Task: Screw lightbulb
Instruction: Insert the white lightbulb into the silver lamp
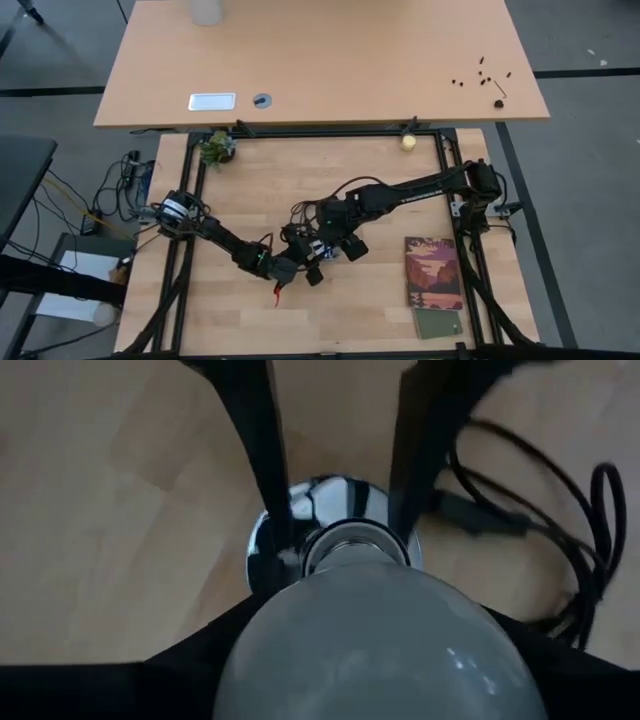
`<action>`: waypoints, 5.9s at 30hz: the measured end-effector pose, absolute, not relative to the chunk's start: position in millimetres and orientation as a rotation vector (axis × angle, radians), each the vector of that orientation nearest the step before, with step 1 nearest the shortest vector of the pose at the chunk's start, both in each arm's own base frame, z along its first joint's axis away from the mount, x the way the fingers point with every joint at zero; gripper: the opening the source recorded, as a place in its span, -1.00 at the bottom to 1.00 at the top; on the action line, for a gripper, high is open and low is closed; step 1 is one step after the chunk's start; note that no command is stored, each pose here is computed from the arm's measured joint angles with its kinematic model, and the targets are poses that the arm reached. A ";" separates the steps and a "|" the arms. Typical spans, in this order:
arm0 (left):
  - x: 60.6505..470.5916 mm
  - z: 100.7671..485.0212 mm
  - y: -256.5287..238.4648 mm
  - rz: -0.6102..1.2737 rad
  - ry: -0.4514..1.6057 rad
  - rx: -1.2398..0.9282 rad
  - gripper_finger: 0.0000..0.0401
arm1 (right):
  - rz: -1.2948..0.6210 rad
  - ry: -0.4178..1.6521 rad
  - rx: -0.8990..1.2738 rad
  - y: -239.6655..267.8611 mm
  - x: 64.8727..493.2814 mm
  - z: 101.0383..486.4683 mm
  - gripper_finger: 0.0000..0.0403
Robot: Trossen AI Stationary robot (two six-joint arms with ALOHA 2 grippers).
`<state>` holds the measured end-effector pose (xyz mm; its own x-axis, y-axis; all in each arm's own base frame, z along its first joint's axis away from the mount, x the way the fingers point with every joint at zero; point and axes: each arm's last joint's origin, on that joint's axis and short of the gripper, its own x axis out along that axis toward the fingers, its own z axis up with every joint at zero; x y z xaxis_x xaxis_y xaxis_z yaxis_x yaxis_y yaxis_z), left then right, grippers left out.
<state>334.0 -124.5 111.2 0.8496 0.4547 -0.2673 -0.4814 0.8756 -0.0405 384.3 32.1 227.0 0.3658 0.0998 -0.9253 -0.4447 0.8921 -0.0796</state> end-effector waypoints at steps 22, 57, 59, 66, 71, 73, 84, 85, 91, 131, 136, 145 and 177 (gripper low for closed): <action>347.8 82.1 -98.0 0.551 0.272 -0.043 0.07 | 0.292 1.224 -0.182 18.7 382.4 276.5 0.37; 361.1 90.9 -84.1 0.515 0.237 -0.059 -0.16 | 0.346 1.147 -0.194 5.7 383.7 221.6 0.37; 361.1 90.9 -84.1 0.515 0.237 -0.060 -0.17 | 0.357 1.148 -0.246 8.2 383.5 221.5 0.37; 361.0 90.9 -83.6 0.527 0.228 -0.090 -0.17 | 0.326 1.132 -0.251 10.2 386.2 223.5 0.33; 360.9 90.9 -83.4 0.539 0.221 -0.107 -0.17 | 0.197 1.153 -0.123 12.2 386.7 223.4 0.30; 360.9 91.0 -83.3 0.540 0.220 -0.106 -0.17 | 0.115 1.161 -0.063 14.7 386.7 223.4 0.31; 360.8 91.8 -81.9 0.567 0.219 -0.064 -0.17 | -0.276 1.121 0.250 25.1 387.2 223.3 0.31; 360.9 91.9 -81.9 0.567 0.219 -0.059 -0.17 | -0.297 1.114 0.279 25.0 387.4 223.3 0.30; 361.0 92.7 -81.8 0.572 0.211 -0.059 -0.16 | -0.451 1.061 0.430 22.4 388.0 223.8 0.34; 358.9 88.9 -84.3 0.574 0.248 -0.067 -0.16 | -0.102 1.164 0.002 38.0 385.3 233.8 0.59; 358.8 88.8 -84.3 0.573 0.249 -0.066 -0.16 | -0.092 1.144 -0.001 32.3 387.9 234.5 0.57; 358.6 88.3 -84.2 0.573 0.253 -0.063 -0.16 | -0.102 1.031 0.024 21.5 398.7 240.0 0.62; 358.2 87.2 -84.2 0.574 0.258 -0.065 -0.16 | 0.108 1.481 -0.689 54.2 349.5 301.1 0.59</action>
